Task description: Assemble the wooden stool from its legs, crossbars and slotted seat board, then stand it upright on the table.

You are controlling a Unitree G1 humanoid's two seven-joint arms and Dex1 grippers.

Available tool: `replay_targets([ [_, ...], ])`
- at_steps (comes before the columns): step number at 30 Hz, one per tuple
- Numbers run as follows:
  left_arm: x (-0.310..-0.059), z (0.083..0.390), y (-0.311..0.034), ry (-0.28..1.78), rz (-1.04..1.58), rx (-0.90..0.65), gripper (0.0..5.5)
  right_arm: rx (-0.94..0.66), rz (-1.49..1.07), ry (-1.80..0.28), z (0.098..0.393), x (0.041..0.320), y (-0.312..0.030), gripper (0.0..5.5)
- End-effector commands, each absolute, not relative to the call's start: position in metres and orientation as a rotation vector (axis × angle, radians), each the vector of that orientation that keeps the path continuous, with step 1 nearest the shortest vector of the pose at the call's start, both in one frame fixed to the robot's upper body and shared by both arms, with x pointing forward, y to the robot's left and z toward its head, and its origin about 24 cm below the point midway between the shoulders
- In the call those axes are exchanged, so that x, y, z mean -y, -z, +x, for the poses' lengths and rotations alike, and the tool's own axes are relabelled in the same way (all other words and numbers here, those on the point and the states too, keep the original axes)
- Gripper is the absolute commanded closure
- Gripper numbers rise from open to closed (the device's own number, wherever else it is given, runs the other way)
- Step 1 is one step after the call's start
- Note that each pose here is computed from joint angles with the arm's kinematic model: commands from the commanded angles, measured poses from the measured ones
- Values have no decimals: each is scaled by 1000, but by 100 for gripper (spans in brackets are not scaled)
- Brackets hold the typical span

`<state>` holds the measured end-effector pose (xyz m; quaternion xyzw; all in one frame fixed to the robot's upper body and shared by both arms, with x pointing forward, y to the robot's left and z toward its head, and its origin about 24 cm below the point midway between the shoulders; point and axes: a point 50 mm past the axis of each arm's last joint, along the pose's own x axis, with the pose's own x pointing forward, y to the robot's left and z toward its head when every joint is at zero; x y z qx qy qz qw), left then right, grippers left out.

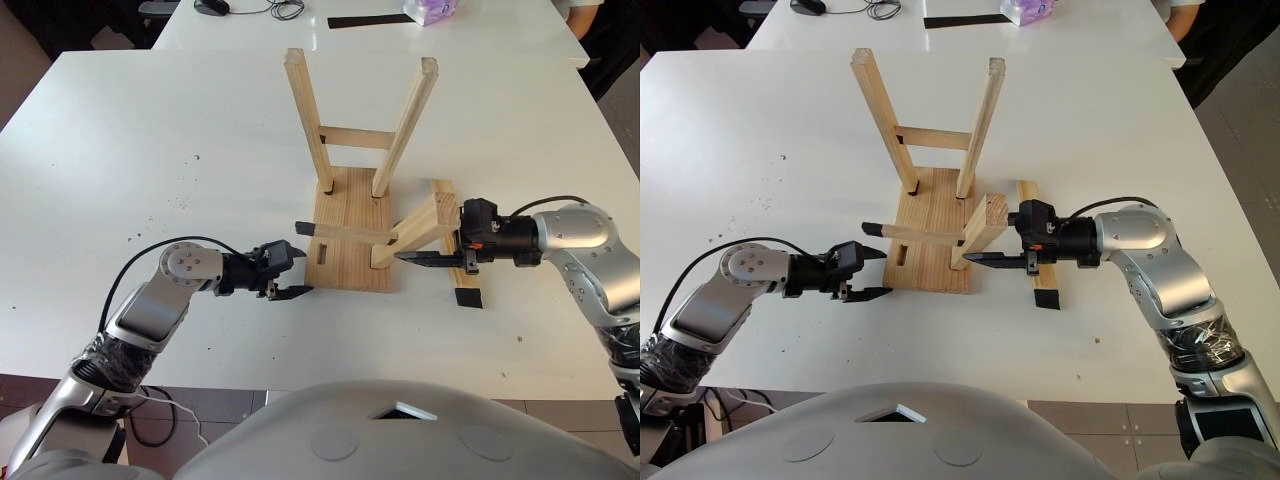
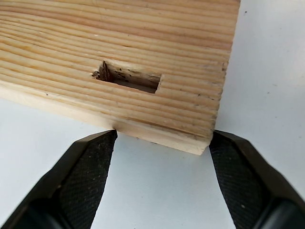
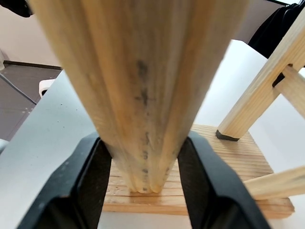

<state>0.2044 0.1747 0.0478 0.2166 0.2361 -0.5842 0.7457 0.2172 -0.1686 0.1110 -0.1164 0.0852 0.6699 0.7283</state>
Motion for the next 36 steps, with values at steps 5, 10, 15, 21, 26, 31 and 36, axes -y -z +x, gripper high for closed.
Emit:
replay_targets([
  [5, -168, 209, -50, 1260, 470, -474, 204, -481, -70, -1470, 212, 173, -94, 350],
  [10, -167, 210, -50, 1250, 465, -466, 204, -486, -127, -1474, 212, 175, -94, 350],
  [15, -167, 211, -48, 1238, 463, -465, 204, -464, -189, -1446, 214, 176, -95, 275],
  [21, -170, 210, -46, 1216, 459, -469, 204, -414, -270, -1351, 223, 185, -109, 199],
  [26, -169, 206, -43, 1192, 444, -465, 204, -398, -398, -1293, 225, 203, -123, 199],
  [31, -167, 202, -43, 1166, 428, -456, 204, -382, -419, -1257, 218, 219, -139, 199],
  [36, -164, 198, -39, 1143, 408, -453, 204, -353, -321, -1235, 213, 219, -142, 199],
])
